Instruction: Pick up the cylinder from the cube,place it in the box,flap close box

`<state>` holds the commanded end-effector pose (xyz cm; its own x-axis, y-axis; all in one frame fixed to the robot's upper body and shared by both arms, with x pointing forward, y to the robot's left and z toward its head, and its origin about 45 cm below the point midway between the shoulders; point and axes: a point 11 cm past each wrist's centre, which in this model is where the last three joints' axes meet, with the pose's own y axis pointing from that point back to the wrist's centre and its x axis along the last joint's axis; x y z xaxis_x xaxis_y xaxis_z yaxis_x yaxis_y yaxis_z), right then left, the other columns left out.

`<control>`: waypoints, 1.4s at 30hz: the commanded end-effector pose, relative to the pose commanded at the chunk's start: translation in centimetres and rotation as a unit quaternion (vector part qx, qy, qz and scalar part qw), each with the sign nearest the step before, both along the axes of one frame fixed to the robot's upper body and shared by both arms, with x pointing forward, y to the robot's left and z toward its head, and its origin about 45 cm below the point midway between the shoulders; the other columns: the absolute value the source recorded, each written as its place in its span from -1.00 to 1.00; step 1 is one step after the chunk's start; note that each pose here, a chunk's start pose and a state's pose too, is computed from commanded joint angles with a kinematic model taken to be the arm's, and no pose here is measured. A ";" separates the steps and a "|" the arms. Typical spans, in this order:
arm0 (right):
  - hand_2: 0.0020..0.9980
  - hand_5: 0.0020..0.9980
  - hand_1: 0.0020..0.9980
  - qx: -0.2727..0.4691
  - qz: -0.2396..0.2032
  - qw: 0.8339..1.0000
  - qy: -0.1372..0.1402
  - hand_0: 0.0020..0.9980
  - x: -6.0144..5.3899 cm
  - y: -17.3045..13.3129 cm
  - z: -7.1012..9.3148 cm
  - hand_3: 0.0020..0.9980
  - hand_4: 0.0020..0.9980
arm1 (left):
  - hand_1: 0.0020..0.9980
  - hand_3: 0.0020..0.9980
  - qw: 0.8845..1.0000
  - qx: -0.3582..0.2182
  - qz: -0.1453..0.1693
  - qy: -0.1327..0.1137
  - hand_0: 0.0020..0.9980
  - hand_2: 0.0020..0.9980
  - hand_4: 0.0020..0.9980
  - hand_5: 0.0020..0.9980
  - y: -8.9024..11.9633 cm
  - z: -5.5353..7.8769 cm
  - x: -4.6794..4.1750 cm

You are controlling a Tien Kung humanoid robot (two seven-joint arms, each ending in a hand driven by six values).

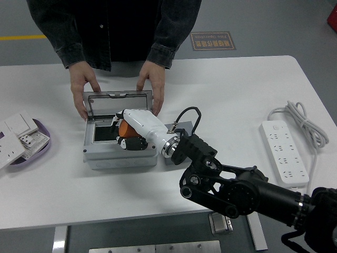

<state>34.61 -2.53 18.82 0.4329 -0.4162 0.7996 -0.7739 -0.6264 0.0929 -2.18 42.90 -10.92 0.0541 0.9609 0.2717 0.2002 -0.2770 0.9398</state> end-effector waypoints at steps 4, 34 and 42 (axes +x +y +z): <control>-0.04 -1.00 -0.25 -0.006 0.020 1.000 0.002 -0.79 0.0 0.3 0.0 -0.11 -0.77 | 0.22 0.20 1.000 0.001 -0.001 -0.001 0.23 0.13 0.36 -0.57 0.1 0.0 0.09; 0.64 -0.54 0.68 -0.073 0.020 0.997 -0.024 0.90 1.5 -0.7 -0.6 0.71 0.55 | 0.22 0.20 1.000 0.001 -0.007 -0.003 0.23 0.13 0.36 -0.57 0.2 0.0 0.41; 0.64 -0.49 0.68 0.032 0.023 0.999 -0.003 0.89 0.2 0.0 1.6 0.71 0.61 | 0.22 0.20 1.000 -0.002 -0.005 -0.003 0.23 0.13 0.34 -0.56 -0.1 -0.1 0.22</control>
